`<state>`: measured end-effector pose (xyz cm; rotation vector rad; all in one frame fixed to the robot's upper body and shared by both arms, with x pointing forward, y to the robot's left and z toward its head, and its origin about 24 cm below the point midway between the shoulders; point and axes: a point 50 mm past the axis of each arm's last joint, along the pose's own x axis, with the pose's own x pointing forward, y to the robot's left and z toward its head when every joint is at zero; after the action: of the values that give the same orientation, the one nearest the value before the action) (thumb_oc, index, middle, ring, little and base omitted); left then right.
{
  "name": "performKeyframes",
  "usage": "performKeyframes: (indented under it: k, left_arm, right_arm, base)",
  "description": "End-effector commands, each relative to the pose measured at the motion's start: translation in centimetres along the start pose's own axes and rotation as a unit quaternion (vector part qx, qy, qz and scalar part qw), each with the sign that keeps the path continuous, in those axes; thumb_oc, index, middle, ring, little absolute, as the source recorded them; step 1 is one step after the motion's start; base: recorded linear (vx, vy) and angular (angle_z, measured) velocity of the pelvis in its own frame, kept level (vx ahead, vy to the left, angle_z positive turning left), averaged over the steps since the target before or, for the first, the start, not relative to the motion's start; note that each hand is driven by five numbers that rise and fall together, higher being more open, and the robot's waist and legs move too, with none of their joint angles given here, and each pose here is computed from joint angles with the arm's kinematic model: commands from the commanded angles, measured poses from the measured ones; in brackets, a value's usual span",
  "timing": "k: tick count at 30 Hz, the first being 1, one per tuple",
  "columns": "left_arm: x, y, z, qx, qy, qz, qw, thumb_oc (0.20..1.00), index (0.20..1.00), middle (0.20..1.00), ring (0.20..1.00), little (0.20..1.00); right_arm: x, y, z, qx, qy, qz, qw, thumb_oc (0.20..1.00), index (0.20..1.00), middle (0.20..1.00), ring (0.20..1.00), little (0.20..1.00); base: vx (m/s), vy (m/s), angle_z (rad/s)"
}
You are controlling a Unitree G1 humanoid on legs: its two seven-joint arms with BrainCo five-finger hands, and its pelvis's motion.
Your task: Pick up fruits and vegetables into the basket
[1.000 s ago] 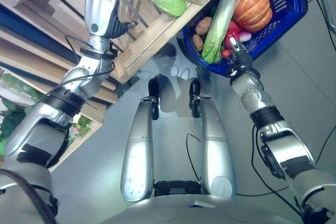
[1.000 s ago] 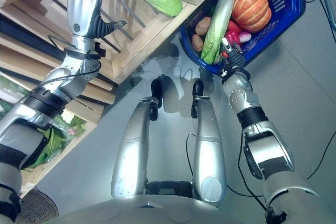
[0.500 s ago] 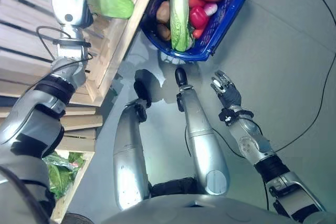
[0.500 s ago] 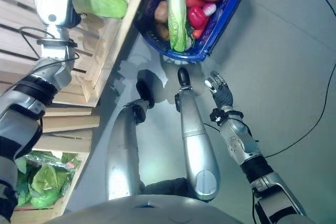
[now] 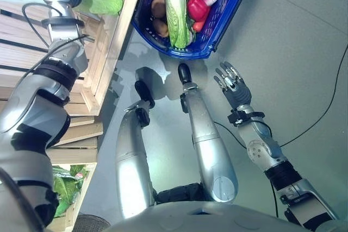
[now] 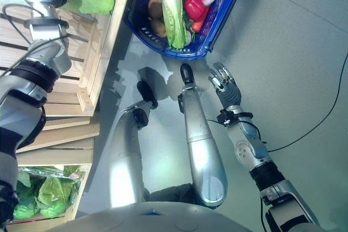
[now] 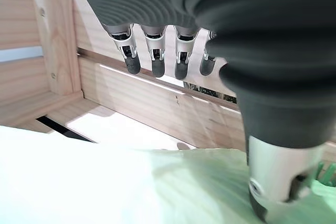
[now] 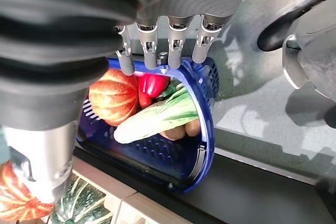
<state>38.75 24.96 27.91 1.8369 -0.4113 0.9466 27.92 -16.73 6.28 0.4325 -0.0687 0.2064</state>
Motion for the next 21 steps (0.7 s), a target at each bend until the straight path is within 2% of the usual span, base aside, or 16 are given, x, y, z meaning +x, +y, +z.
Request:
performKeyframes:
  k: [1, 11, 21]
  left_arm:
    - [-0.1, -1.0, -2.2, 0.04, 0.041, -0.051, 0.997, 0.2, 0.2, 0.2, 0.2, 0.2]
    - [-1.2, -2.1, -1.3, 0.009, 0.035, -0.124, 0.992, 0.2, 0.2, 0.2, 0.2, 0.2]
    - [-1.6, -2.1, -2.0, -0.037, 0.04, -0.096, 0.994, 0.2, 0.2, 0.2, 0.2, 0.2]
  right_arm:
    - [-0.3, 1.4, 0.7, 0.011, -0.025, 0.022, 0.999, 1.0, 1.0, 1.0, 1.0, 1.0]
    - [0.3, 2.4, 0.7, 0.011, -0.015, 0.021, 1.0, 1.0, 1.0, 1.0, 1.0, 1.0]
    - [0.0, 2.6, 0.6, 0.012, -0.009, 0.018, 1.0, 1.0, 1.0, 1.0, 1.0, 1.0]
  base:
    - [0.0, 0.0, 0.0]
    - [0.0, 0.0, 0.0]
    - [-0.02, -0.037, 0.04]
